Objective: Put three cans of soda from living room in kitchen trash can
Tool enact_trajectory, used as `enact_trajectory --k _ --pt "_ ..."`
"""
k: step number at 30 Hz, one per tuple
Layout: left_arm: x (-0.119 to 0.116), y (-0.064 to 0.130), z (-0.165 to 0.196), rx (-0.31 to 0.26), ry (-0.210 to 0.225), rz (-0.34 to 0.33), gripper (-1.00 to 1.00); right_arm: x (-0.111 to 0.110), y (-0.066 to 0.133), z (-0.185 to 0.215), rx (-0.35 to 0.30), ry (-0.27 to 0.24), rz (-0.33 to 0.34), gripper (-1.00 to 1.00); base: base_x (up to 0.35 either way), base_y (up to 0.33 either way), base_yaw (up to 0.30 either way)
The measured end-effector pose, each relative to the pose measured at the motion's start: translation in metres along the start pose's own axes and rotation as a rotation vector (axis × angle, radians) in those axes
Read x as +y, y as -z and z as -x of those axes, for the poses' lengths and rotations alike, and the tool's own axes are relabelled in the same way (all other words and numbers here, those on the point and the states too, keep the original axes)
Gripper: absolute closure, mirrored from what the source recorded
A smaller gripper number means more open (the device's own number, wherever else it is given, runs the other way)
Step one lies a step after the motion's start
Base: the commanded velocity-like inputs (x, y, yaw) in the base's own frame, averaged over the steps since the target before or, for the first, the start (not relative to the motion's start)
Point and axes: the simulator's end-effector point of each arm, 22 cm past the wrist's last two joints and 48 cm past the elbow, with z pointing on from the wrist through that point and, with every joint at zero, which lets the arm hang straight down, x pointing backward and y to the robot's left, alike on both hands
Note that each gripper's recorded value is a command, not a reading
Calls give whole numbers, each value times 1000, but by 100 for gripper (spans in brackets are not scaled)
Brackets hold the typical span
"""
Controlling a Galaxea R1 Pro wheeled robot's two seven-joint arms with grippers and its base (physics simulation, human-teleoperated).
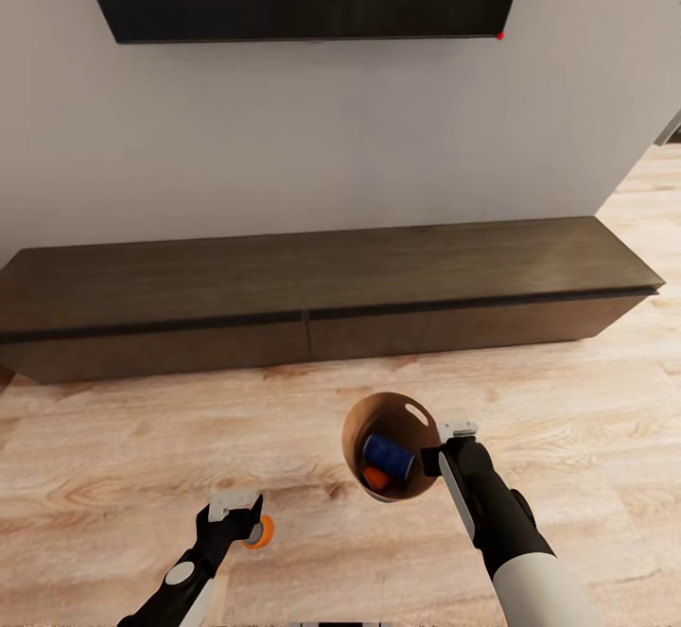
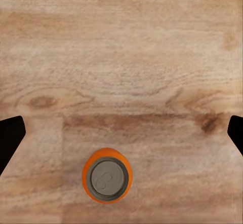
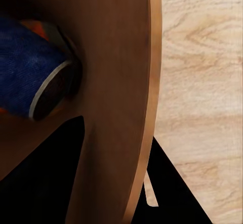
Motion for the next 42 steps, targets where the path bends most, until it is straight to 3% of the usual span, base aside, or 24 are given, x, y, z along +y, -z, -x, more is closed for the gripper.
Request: enact_trajectory --k 36,42 --pt "6 -5 -29 54 2 9 -100 4 -22 -22 56 6 5 100 0 0 0" --pt "7 -14 -42 62 2 10 -100 6 -36 -30 63 7 5 100 0 0 0"
